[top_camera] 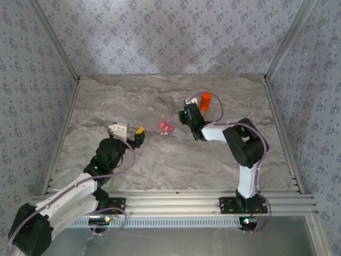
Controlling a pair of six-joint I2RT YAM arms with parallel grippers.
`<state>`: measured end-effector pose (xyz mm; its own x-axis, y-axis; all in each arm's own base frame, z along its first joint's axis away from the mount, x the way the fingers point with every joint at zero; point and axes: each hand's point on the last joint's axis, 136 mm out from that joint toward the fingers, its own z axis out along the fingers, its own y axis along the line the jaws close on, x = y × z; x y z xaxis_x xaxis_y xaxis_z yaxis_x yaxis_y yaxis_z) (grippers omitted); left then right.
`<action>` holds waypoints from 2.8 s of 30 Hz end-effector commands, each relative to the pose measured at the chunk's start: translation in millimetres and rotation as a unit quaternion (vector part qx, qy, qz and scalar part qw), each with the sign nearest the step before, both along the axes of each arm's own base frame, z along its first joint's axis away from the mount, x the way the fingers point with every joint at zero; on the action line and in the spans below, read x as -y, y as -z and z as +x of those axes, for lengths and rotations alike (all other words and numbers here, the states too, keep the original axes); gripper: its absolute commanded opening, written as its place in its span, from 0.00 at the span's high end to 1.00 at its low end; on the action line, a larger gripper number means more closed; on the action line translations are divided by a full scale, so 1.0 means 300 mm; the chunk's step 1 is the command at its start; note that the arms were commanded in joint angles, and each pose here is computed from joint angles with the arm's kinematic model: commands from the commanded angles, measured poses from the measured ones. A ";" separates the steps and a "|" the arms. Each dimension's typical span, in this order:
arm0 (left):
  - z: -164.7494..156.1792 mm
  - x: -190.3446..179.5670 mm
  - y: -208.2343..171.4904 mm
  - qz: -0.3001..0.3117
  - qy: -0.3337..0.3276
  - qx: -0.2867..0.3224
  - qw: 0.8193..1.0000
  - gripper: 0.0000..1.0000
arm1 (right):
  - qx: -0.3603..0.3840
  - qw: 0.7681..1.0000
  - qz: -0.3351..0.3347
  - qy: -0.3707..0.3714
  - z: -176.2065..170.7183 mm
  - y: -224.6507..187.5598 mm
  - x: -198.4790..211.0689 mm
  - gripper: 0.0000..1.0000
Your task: Sort the pills into containers
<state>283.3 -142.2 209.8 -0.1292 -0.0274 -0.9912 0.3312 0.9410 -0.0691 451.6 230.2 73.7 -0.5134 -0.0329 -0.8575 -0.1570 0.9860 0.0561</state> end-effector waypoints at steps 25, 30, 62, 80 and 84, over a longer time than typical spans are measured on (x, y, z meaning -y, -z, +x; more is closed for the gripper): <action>-0.009 -0.002 -0.053 -0.029 0.005 0.015 0.999 0.09 | 0.038 0.996 -0.014 -0.076 -0.197 -0.116 0.007 0.27; 0.001 0.009 -0.060 -0.036 0.006 0.007 0.999 0.09 | 0.001 0.994 0.044 -0.105 -0.241 -0.178 0.018 0.25; 0.356 0.710 0.133 -0.162 0.113 -0.276 0.941 0.49 | -0.114 0.959 0.186 -0.183 -0.197 -0.212 0.099 0.43; 0.288 0.825 0.293 -0.164 0.150 -0.343 0.913 0.54 | -0.155 0.952 0.200 -0.173 -0.215 -0.093 0.102 0.53; 0.277 0.833 0.330 -0.176 0.153 -0.352 0.906 0.57 | -0.154 0.952 0.206 -0.168 -0.218 -0.083 0.104 0.59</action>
<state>383.7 -377.1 127.8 -0.7395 -0.2152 -0.6378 0.3172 0.7243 -0.6122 394.9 201.8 122.3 -0.7134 0.0613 -0.6981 -0.4222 0.7575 0.4979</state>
